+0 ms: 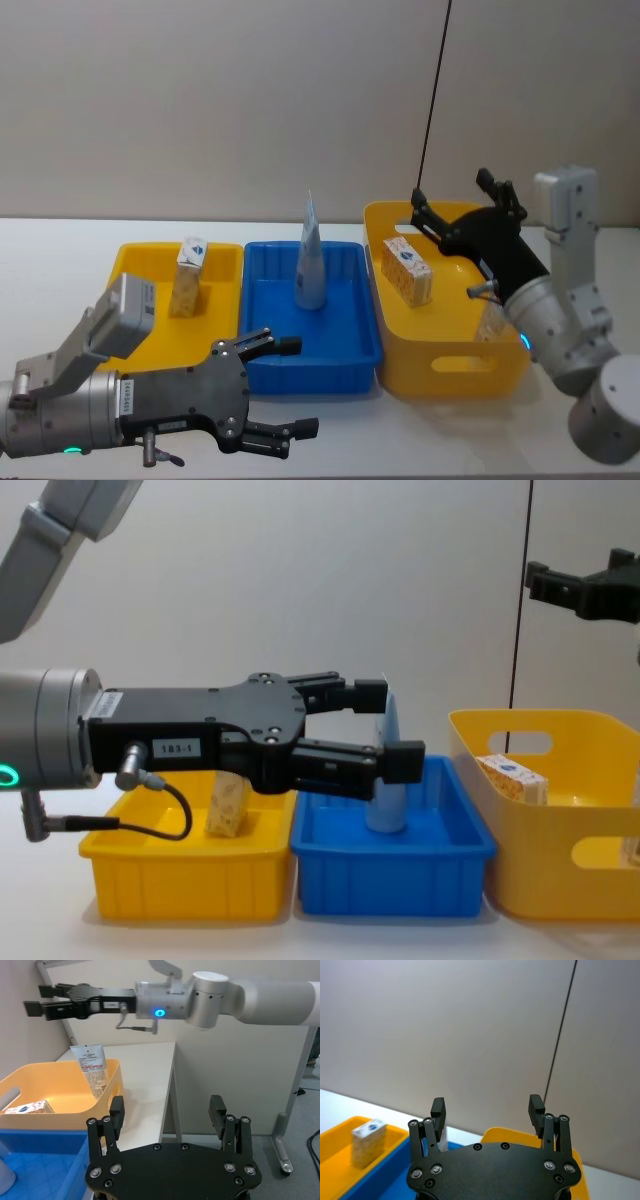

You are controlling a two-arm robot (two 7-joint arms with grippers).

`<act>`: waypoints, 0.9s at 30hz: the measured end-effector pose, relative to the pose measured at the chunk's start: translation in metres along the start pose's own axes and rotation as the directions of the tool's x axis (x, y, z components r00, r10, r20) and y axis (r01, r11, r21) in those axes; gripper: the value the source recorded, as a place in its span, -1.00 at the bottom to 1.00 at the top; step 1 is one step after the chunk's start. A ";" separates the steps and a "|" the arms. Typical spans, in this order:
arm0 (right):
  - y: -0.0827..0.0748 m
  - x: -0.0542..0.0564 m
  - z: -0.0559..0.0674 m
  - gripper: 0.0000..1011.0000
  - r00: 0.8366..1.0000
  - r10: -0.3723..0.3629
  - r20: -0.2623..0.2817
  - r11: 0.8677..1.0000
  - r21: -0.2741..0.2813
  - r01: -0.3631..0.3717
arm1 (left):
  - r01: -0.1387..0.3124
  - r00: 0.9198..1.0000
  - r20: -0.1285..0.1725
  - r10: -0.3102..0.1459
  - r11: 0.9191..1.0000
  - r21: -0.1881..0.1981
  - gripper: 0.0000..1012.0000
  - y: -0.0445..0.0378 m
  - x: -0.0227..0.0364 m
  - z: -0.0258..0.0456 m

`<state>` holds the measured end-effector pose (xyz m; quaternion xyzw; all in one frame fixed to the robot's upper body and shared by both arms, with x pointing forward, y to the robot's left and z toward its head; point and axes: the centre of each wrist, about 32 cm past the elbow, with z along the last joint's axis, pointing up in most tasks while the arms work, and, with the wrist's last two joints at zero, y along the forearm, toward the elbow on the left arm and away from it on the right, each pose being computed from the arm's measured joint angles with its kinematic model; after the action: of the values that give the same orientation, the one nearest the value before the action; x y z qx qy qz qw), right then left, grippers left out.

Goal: Bimanual collaborative sorting of washing and personal care products

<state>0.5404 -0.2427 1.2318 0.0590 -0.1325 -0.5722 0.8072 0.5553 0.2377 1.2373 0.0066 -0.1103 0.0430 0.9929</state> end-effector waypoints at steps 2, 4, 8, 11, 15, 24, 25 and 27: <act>-0.006 -0.001 0.001 0.98 1.000 0.019 -0.015 1.000 -0.003 -0.019 | 0.000 1.000 0.000 0.000 1.000 0.000 0.98 0.0000 0.0000 0.0000; -0.018 -0.001 0.003 0.98 0.999 0.043 -0.032 0.999 -0.007 -0.043 | 0.000 1.000 0.000 0.000 1.000 0.000 0.98 0.0000 0.0000 0.0000; -0.037 -0.003 0.005 0.98 0.996 0.076 -0.056 0.997 -0.016 -0.077 | 0.000 1.000 0.000 0.000 1.000 0.000 0.98 0.0000 0.0000 0.0000; -0.062 -0.006 0.008 0.98 0.993 0.095 -0.070 0.995 -0.026 -0.097 | 0.000 1.000 0.000 0.000 1.000 0.000 0.98 0.0000 0.0000 0.0000; -0.083 -0.010 0.010 0.98 0.992 0.100 -0.075 0.994 -0.037 -0.103 | 0.000 1.000 0.000 0.000 1.000 0.000 0.98 0.0000 0.0000 0.0000; -0.115 -0.018 0.018 0.98 0.997 0.060 -0.053 0.996 -0.056 -0.063 | 0.000 1.000 0.000 0.000 1.000 0.000 0.98 0.0000 0.0000 0.0000; -0.118 -0.019 0.019 0.98 0.998 0.048 -0.046 0.997 -0.059 -0.051 | 0.000 1.000 0.000 0.000 1.000 0.000 0.98 0.0000 0.0000 0.0000; -0.121 -0.020 0.020 0.98 0.999 0.038 -0.038 0.997 -0.061 -0.040 | 0.000 1.000 0.000 0.000 1.000 0.000 0.98 0.0000 0.0000 0.0000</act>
<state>0.4187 -0.2633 1.2181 0.0418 -0.1009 -0.5589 0.8220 0.5553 0.2377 1.2372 0.0067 -0.1102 0.0430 0.9930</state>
